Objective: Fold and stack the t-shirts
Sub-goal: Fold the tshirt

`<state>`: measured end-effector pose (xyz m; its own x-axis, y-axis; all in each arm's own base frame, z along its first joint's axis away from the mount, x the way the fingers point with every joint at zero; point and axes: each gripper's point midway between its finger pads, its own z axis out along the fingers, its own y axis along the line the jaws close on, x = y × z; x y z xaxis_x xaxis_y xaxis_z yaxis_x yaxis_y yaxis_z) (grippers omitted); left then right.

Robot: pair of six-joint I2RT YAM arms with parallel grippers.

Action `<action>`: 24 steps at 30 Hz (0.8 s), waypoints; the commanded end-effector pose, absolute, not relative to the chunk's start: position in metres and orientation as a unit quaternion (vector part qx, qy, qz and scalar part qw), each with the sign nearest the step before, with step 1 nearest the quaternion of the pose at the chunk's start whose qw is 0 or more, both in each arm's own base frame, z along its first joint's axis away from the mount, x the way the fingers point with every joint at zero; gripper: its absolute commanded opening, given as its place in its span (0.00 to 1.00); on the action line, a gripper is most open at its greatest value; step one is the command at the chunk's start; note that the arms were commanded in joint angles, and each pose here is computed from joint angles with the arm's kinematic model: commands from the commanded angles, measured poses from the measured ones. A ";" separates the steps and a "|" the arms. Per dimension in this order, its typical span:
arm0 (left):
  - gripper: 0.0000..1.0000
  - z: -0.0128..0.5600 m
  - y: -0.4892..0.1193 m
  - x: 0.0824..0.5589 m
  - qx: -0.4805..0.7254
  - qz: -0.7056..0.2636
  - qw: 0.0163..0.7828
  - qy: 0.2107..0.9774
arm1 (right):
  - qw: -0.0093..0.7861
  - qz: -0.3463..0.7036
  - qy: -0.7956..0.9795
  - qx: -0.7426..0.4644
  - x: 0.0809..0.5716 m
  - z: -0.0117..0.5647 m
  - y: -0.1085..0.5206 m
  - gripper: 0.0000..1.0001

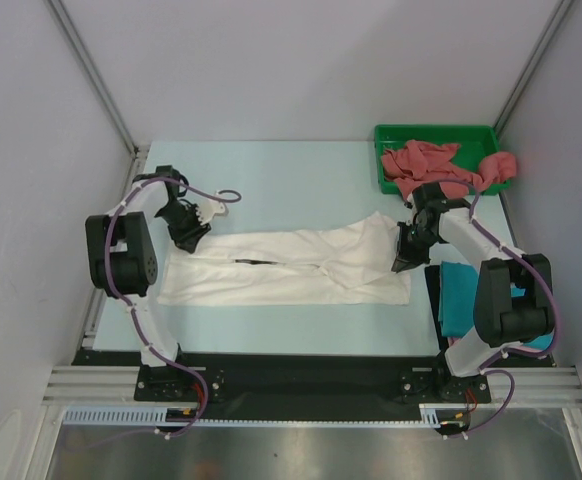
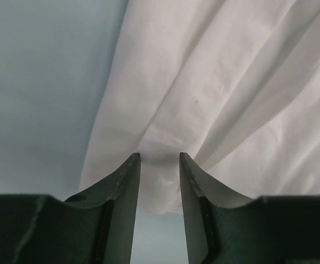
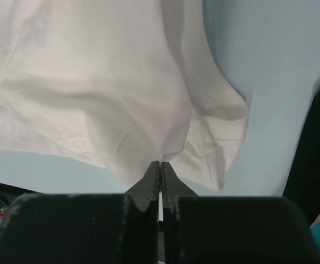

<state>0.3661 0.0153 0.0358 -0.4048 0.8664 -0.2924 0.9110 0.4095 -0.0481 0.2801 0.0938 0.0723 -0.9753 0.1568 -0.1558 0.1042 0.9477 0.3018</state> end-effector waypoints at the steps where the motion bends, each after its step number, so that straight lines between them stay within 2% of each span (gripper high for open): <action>1: 0.39 0.033 0.009 0.365 0.545 -0.110 0.113 0.823 | 0.094 0.151 0.982 0.064 0.283 0.074 0.093 0.00; 4: 0.29 0.030 0.013 0.360 0.551 -0.106 0.098 0.822 | 0.097 0.148 0.982 0.066 0.285 0.075 0.092 0.00; 5: 0.21 0.029 0.013 0.359 0.553 -0.104 0.095 0.821 | 0.097 0.149 0.982 0.066 0.286 0.076 0.092 0.00; 7: 0.10 0.032 0.016 0.360 0.554 -0.097 0.098 0.821 | 0.099 0.149 0.982 0.065 0.287 0.078 0.092 0.00; 8: 0.00 0.037 0.015 0.363 0.555 -0.096 0.106 0.819 | 0.100 0.149 0.982 0.065 0.287 0.080 0.091 0.00; 12: 0.00 0.046 0.013 0.368 0.559 -0.091 0.120 0.815 | 0.105 0.149 0.981 0.067 0.291 0.085 0.089 0.00; 16: 0.02 0.050 0.015 0.374 0.563 -0.077 0.131 0.812 | 0.114 0.150 0.980 0.066 0.294 0.091 0.087 0.00; 17: 0.19 0.049 0.017 0.381 0.555 -0.062 0.140 0.817 | 0.114 0.150 0.980 0.067 0.294 0.091 0.086 0.00; 20: 0.36 0.041 0.024 0.388 0.546 -0.052 0.130 0.826 | 0.110 0.148 0.980 0.068 0.292 0.090 0.084 0.00; 22: 0.39 0.037 0.026 0.385 0.540 -0.057 0.109 0.833 | 0.112 0.147 0.980 0.069 0.291 0.092 0.084 0.00; 24: 0.38 0.029 0.033 0.381 0.542 -0.048 0.089 0.834 | 0.115 0.147 0.980 0.070 0.292 0.092 0.083 0.00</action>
<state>0.3762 0.0265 0.0305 -0.3913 0.8882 -0.2406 0.9144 0.4047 0.0066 0.2857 0.0855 0.0789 -0.9709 0.1732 -0.1653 0.1176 0.9464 0.3008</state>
